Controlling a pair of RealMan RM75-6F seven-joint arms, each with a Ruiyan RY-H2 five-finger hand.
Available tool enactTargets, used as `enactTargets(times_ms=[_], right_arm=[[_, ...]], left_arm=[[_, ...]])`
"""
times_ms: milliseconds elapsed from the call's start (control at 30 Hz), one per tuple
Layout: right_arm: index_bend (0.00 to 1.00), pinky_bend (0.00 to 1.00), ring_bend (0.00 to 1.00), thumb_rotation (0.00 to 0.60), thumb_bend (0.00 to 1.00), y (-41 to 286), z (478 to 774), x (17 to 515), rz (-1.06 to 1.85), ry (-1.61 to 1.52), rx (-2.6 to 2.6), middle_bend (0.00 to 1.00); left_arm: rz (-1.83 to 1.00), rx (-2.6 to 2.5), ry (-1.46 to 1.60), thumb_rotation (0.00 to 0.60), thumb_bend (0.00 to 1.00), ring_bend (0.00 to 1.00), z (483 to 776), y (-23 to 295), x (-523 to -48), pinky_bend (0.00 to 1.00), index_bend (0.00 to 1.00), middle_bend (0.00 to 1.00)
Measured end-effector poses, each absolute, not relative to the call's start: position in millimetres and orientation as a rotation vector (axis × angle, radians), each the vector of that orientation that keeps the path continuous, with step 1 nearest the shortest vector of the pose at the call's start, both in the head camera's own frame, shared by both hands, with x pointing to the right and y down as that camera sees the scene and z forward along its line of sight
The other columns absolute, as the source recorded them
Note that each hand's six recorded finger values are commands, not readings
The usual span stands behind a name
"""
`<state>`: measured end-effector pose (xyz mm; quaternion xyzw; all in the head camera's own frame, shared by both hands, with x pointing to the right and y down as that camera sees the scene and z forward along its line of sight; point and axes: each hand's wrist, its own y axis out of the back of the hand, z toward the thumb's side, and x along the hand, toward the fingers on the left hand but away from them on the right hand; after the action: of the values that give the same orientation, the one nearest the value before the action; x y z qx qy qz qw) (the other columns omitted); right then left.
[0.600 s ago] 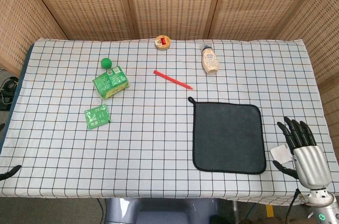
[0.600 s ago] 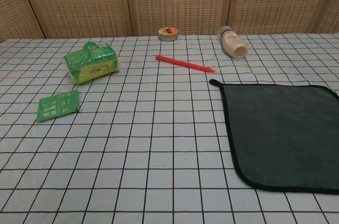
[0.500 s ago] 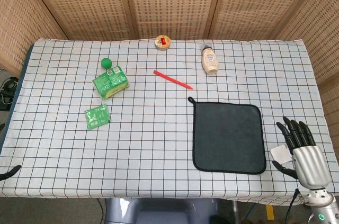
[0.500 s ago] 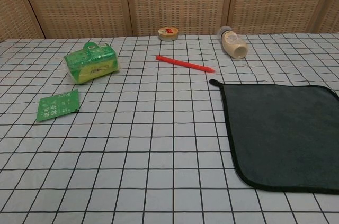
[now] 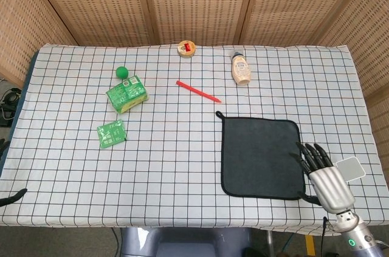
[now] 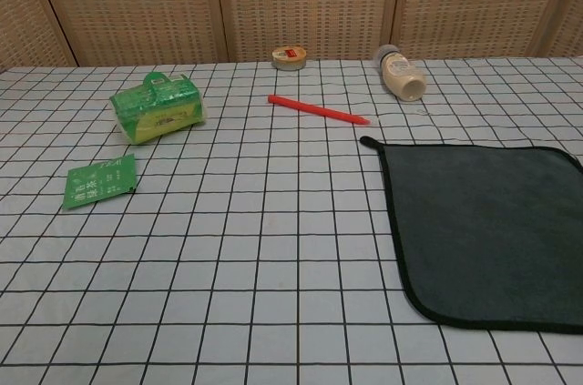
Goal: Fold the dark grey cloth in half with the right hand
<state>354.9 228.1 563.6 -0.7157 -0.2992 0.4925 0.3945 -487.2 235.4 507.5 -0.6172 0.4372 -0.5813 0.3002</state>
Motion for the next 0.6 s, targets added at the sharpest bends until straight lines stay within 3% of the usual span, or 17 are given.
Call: enactTargets(times_ms=[133, 333, 600], right_arm=[[0.38, 0.00, 0.00, 0.600, 0.17, 225.7, 586.2, 331.1, 1.227, -0.613, -1.911, 0.00], [0.41, 0.00, 0.00, 0.600, 0.33, 225.4, 620.9, 294.5, 1.202, -0.452, -2.025, 0.00], [0.44, 0.00, 0.00, 0.600, 0.40, 238.2, 655.5, 273.5, 1.243, -0.322, -2.057, 0.00]], left_arm=[[-1.555, -1.639, 1.150, 0.600, 0.00, 0.00, 515.7, 229.3, -486.3, 0.00, 0.00, 0.00], [-1.574, -1.636, 1.144, 0.600, 0.00, 0.00, 523.6, 225.9, -487.8, 0.00, 0.00, 0.00], [-1.592, -1.642, 1.140, 0.600, 0.00, 0.00, 528.2, 224.8, -490.0, 0.00, 0.00, 0.00]])
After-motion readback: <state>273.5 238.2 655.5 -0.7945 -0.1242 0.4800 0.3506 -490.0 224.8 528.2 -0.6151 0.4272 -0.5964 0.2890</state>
